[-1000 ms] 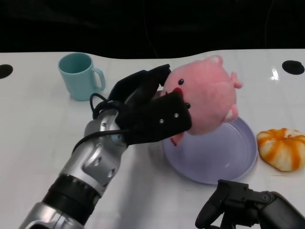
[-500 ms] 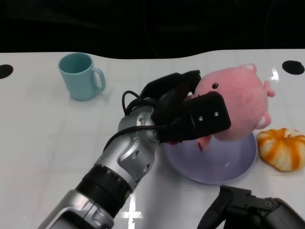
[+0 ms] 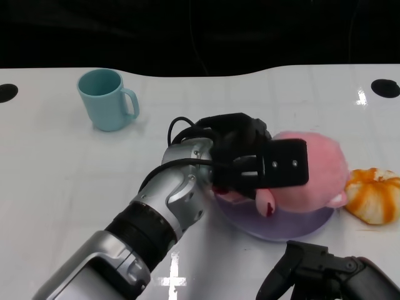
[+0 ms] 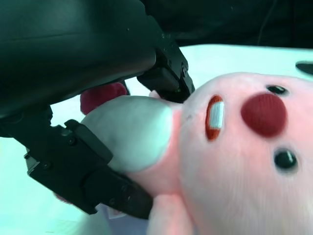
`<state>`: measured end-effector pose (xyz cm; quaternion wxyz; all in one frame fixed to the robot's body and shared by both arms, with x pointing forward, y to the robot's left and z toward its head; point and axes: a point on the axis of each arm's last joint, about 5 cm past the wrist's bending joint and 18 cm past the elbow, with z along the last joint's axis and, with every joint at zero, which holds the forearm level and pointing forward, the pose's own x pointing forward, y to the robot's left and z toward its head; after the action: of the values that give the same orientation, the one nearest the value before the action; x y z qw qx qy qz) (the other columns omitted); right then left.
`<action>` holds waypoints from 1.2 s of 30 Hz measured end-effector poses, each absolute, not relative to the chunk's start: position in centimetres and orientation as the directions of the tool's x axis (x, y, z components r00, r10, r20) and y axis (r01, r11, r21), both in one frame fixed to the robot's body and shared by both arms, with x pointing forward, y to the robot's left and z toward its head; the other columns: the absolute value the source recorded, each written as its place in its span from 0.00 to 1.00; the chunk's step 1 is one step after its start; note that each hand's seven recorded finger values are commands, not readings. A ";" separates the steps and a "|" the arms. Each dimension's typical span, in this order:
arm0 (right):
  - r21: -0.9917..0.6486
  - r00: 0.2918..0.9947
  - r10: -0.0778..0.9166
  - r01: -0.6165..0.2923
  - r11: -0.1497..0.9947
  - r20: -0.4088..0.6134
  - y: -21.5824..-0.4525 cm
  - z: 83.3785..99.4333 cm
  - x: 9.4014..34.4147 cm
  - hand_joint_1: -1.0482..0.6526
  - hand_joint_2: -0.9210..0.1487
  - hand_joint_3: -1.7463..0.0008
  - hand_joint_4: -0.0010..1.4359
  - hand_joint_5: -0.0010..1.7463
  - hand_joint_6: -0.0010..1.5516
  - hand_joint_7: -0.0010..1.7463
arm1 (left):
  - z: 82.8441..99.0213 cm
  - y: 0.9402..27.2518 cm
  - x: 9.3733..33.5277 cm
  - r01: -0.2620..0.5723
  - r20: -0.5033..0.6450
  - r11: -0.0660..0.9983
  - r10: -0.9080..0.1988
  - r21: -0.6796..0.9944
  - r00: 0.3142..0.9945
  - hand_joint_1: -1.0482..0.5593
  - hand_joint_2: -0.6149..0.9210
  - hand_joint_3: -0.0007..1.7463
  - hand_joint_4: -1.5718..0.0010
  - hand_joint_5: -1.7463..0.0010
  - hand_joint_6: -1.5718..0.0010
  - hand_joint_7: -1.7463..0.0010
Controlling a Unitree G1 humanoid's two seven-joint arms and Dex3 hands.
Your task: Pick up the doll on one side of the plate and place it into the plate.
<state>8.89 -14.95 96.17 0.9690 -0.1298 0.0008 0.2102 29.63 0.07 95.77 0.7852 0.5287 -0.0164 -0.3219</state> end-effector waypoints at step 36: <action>-0.248 0.910 0.409 -0.412 0.877 -0.065 -15.9 96.0 9.3 0.47 0.00 0.80 0.45 0.91 0.38 0.74 | 98.4 9.8 24.4 0.432 -0.009 0.493 -0.651 0.755 0.759 0.30 1.00 0.10 0.80 0.75 0.72 0.92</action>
<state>9.30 -15.94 95.99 0.9687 -0.1293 0.0050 0.2117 24.37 9.80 98.38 0.8526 0.3906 -0.1400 -0.3176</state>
